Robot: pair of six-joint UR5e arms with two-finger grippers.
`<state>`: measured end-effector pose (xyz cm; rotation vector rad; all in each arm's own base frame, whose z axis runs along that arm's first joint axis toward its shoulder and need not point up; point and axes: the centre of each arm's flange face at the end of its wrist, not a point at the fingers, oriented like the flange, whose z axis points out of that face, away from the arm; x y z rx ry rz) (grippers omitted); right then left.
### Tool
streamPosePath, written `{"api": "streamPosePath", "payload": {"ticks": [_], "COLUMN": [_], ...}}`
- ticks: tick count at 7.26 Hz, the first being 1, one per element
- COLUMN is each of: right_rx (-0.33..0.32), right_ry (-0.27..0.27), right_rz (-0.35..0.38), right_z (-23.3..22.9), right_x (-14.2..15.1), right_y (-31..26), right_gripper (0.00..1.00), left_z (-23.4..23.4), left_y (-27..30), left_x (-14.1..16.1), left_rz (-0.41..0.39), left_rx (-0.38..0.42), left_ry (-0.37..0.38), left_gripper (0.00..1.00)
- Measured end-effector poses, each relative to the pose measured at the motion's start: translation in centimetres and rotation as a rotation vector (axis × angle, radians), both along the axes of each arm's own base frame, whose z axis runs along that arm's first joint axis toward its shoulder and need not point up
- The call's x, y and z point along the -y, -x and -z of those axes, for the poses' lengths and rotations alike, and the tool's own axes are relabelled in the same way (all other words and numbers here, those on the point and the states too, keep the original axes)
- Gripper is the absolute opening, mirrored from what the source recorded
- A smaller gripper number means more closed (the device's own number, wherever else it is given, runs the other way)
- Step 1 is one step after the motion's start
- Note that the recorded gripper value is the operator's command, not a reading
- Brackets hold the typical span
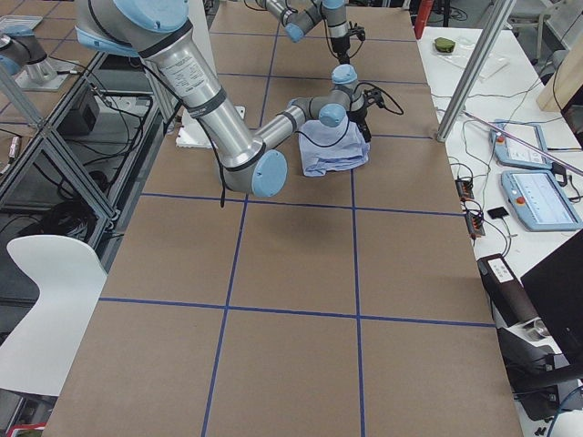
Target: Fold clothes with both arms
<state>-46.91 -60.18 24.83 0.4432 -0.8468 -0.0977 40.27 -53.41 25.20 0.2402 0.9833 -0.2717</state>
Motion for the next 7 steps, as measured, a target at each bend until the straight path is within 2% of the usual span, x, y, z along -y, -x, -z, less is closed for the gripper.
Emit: {"api": "streamPosePath", "payload": {"ticks": [2,3,5,7], "right_rx": [-0.031,-0.086,-0.190,-0.259], "right_ry": [0.083,0.096,0.125,0.158], "right_rz": [0.030,0.054,0.118,0.175], "right_z": [-1.7,-3.3,-8.3,-16.2], "right_x": [1.0,0.5,-2.2,-5.4], "right_y": [-8.5,-13.1,-21.7,-31.3], "right_gripper": [1.00,1.00,1.00,1.00], "left_z": [-2.2,-4.5,-9.8,-16.2], "left_y": [4.2,7.7,15.8,24.7], "left_x": [-0.4,-0.8,-1.7,-2.5], "left_rz": [-0.017,-0.039,-0.101,-0.161], "left_rx": [0.038,0.070,0.143,0.245], "left_ry": [-0.064,-0.097,-0.153,-0.207], "left_gripper": [1.00,1.00,1.00,1.00]}}
